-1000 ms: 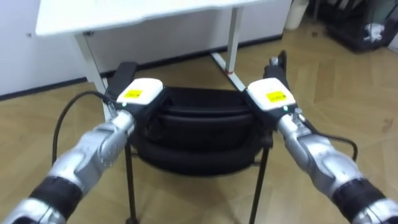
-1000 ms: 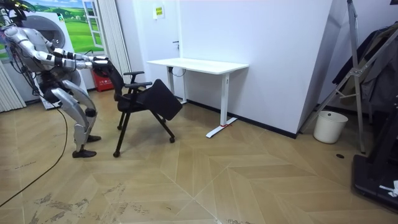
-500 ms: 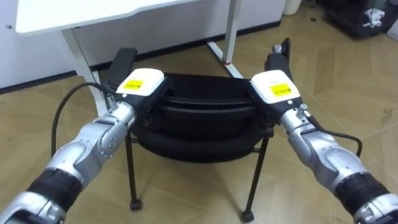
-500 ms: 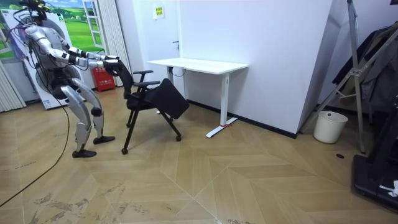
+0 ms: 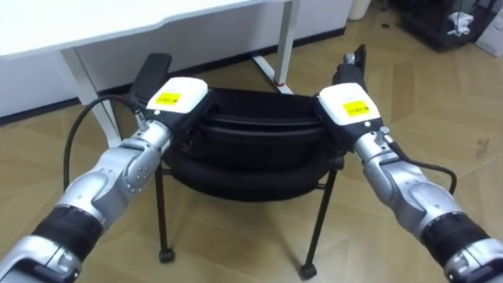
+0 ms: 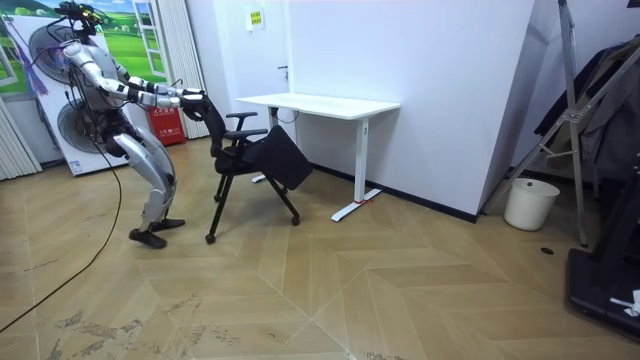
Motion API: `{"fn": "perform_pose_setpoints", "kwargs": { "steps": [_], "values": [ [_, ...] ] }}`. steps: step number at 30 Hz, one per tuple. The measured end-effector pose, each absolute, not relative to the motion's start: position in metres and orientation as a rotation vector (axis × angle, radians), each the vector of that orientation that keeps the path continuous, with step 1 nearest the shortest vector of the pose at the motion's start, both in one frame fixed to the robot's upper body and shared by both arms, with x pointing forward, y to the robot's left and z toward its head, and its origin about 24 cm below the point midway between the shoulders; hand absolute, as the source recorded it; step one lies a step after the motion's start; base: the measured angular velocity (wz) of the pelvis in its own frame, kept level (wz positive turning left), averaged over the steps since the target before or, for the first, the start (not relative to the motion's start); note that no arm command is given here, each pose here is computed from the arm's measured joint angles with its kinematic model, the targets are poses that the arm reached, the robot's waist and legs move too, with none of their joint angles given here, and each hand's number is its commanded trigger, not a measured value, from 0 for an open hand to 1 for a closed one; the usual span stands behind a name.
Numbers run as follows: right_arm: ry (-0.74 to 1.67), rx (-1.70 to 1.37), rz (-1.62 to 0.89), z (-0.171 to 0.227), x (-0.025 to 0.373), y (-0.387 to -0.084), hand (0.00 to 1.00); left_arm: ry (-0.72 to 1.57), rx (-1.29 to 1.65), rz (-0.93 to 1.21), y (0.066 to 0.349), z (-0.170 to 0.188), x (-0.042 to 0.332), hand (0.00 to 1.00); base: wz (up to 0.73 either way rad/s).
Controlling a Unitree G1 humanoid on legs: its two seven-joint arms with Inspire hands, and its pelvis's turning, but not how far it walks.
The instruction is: Push chair
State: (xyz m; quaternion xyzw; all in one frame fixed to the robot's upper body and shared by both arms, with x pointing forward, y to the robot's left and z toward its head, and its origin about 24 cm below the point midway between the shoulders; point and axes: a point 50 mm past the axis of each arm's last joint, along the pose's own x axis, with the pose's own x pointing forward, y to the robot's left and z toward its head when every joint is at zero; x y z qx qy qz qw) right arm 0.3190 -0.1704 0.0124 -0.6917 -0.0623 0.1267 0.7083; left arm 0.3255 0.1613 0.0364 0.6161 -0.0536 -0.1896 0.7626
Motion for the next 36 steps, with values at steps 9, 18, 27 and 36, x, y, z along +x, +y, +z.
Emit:
{"fn": "perform_pose_setpoints", "kwargs": {
  "steps": [9,18,27,36],
  "values": [
    [-0.146,-1.541,0.271,0.015,0.321,-0.171,1.0,-0.128,1.341,-0.406,0.16,0.038,0.329,1.0,0.27],
    [-0.175,-1.56,0.267,0.028,0.331,-0.167,1.0,-0.157,1.339,-0.36,0.163,0.046,0.333,1.0,0.17],
    [-0.139,-1.551,0.301,0.019,0.326,-0.165,1.0,-0.129,1.347,-0.377,0.163,0.038,0.328,1.0,0.28],
    [-0.119,-1.554,0.323,0.014,0.323,-0.167,1.0,-0.105,1.337,-0.38,0.156,0.03,0.324,1.0,0.03]
  ]
}}
